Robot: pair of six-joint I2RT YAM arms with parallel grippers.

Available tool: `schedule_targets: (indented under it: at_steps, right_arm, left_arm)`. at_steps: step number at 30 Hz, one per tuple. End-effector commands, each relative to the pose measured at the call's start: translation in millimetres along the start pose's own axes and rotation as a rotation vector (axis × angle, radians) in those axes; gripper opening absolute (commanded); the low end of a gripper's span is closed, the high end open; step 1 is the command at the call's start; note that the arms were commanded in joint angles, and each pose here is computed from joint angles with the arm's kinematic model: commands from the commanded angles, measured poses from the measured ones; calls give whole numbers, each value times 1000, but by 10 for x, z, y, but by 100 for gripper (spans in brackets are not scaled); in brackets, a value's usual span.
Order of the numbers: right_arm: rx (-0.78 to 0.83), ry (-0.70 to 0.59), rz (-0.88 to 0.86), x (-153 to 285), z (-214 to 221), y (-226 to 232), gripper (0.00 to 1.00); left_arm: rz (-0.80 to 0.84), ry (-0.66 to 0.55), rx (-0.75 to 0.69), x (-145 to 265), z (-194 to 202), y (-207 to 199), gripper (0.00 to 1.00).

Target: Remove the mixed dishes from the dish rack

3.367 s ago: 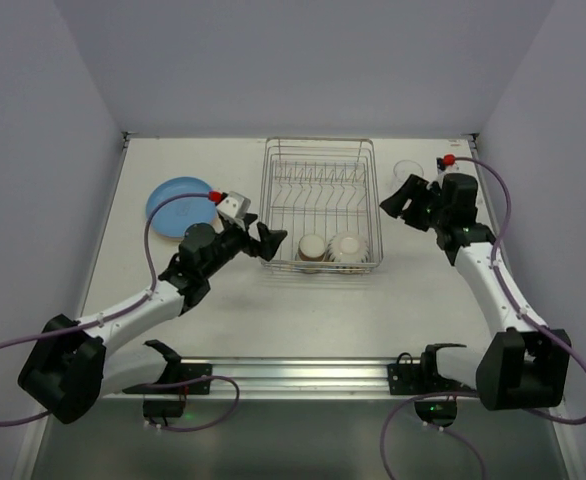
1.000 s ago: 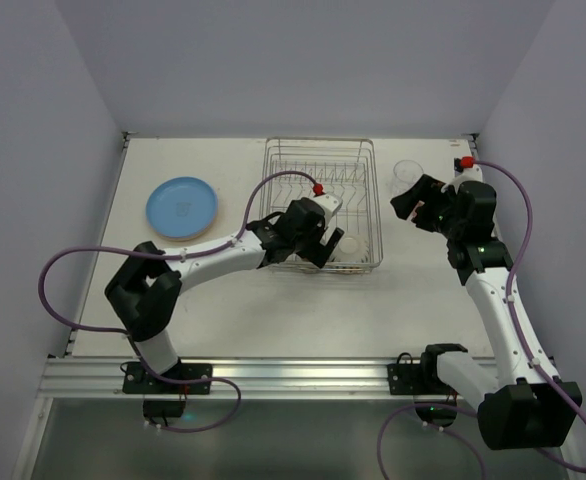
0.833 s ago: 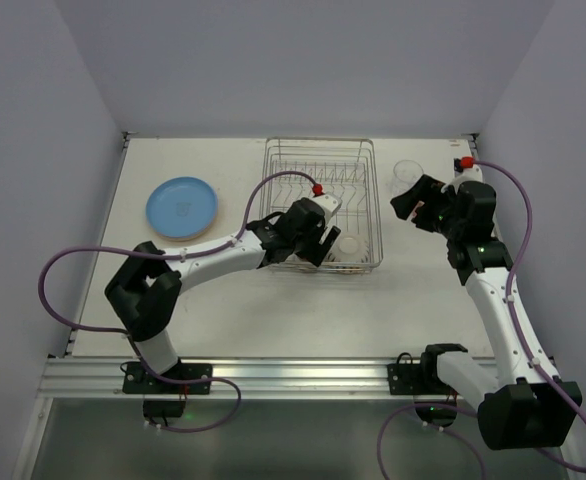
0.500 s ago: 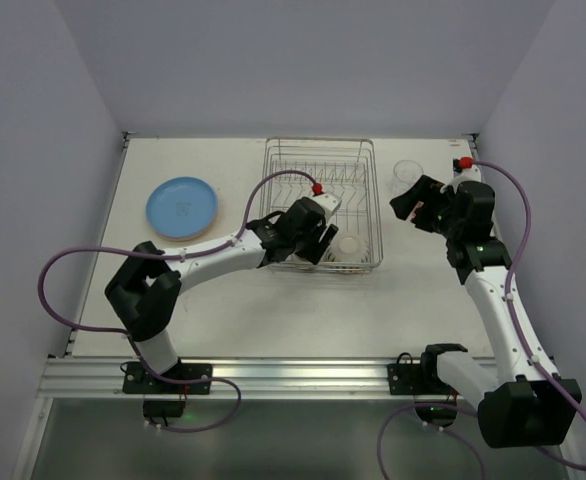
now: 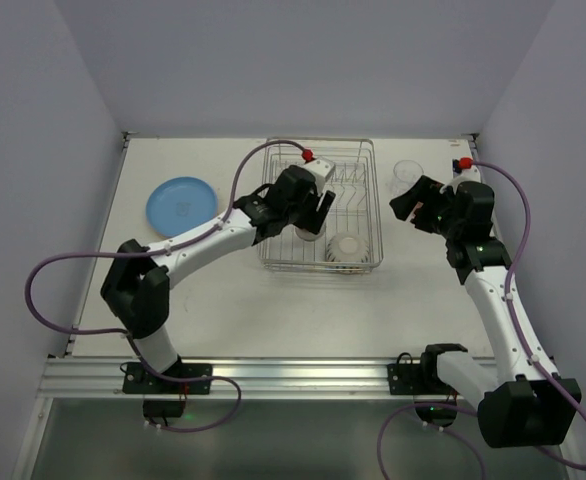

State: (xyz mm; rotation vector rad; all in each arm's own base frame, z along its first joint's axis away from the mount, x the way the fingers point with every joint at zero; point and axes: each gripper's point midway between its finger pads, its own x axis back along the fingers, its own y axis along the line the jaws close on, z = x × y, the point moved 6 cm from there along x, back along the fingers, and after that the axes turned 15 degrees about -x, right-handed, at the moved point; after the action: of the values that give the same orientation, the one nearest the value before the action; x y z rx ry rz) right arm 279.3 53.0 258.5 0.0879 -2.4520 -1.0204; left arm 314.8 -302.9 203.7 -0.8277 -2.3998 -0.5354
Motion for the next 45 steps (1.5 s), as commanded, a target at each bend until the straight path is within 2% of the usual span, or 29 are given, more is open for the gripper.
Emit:
schedule_targets:
  at_steps: [1,5,7,14,18,22,23,30,31,35,45]
  right_arm:
    - [-2,-7,-39,-8,-23,52,74]
    - [2,-4,-62,5,-15,76,74]
    - [12,9,-106,13,6,118,73]
    - [47,1,-243,143,28,270,73]
    - [84,-16,-414,338,63,454,74]
    - [120,16,-613,571,123,682,74]
    - [109,56,-669,636,173,729,74]
    - [80,95,-902,914,229,950,79]
    - [52,145,-934,965,265,976,79]
    - [30,210,-1040,1063,307,1040,78]
    - [53,300,-1194,1228,409,1262,78]
  left_arm:
    - [38,-114,29,214,-373,117,60]
    - [69,-153,95,272,-401,284,60]
    - [145,-220,131,361,-446,305,60]
    - [239,-404,245,676,-575,440,59]
    - [342,-521,297,931,-711,466,60]
    - [517,-590,350,1152,-815,386,60]
    - [539,-627,345,1212,-849,380,60]
    - [598,-755,348,1529,-916,369,59]
    - [610,-777,350,1565,-925,364,59]
    - [679,-845,343,1749,-976,315,59]
    - [789,-898,351,1903,-1010,243,60]
